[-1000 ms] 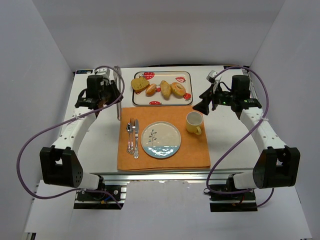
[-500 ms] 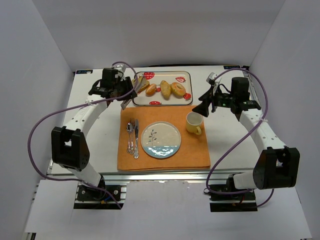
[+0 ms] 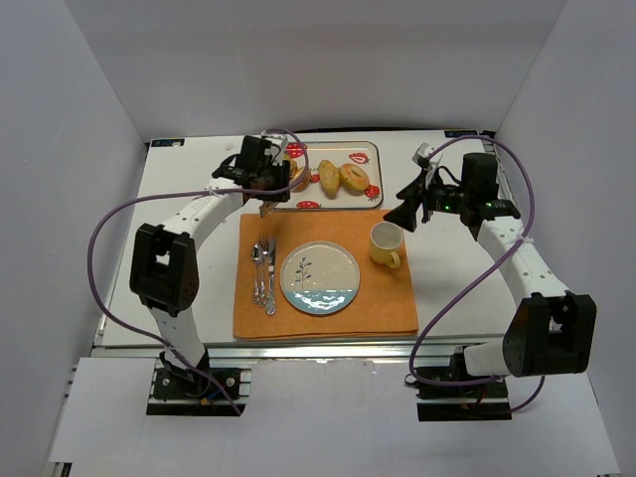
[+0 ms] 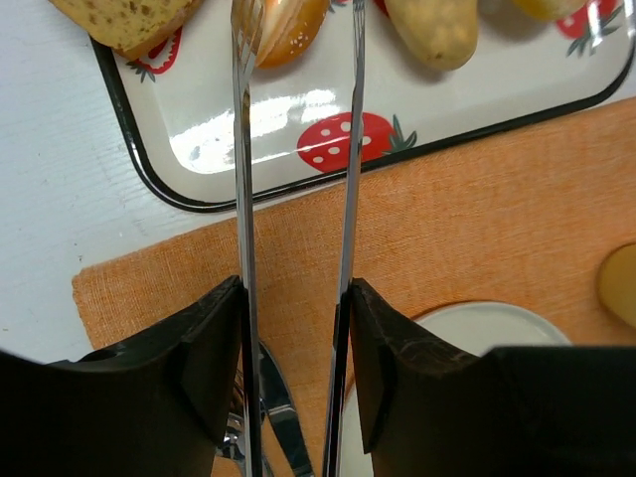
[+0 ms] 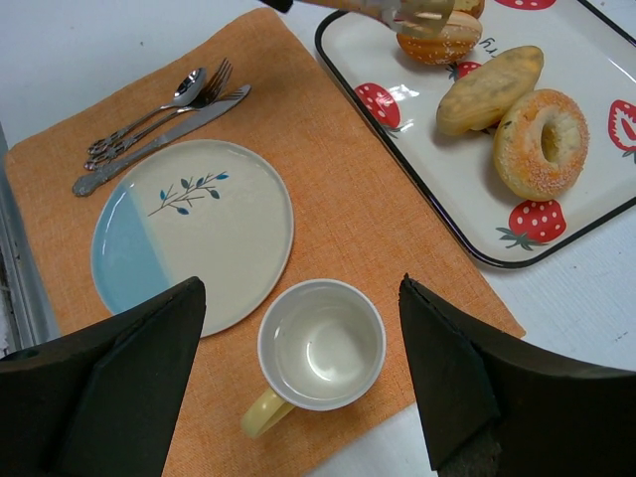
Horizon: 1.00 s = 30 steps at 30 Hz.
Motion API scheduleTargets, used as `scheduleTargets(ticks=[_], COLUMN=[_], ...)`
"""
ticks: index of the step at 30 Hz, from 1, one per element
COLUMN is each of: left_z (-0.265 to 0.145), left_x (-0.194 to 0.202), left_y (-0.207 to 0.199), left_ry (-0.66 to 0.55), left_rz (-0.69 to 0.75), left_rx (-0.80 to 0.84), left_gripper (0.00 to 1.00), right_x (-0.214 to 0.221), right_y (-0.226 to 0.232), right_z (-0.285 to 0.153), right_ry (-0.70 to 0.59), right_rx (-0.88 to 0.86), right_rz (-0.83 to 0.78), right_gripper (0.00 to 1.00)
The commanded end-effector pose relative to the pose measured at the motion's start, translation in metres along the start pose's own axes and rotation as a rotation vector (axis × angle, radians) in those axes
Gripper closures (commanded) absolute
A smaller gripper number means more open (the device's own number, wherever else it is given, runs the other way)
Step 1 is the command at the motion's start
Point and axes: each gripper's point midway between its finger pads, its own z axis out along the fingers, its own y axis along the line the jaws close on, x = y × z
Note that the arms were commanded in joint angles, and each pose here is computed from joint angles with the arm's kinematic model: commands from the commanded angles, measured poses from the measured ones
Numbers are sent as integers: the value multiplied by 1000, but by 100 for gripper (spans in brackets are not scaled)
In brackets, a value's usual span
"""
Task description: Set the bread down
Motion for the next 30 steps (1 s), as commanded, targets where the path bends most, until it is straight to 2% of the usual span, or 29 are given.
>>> scheduleTargets(ticks=[1,10,14,22,30], left_z=[-4,9,15,28,25], left_x=[-29,-36,-28,-10,-8], left_y=[3,4,7,-1,-7], left_ry=[-77,-73,-45,1,-10], left_rz=[106,187,202,209,193], left_rx=[-77,-152,-172,-121,-87], left_gripper=[45,44,44,44,44], right_x=[-10,-8,-8,-10,-10], right_y=[4,2,1,0,1], right_z=[-3,-4,-4,-3,-3], right_ry=[-36,-34,-34,-37,-38], right_rx=[-17,-12,-14,-18,-18], right_rz=[-28,-18,-13,-11,-9], right_gripper=[17,17,17,17,17])
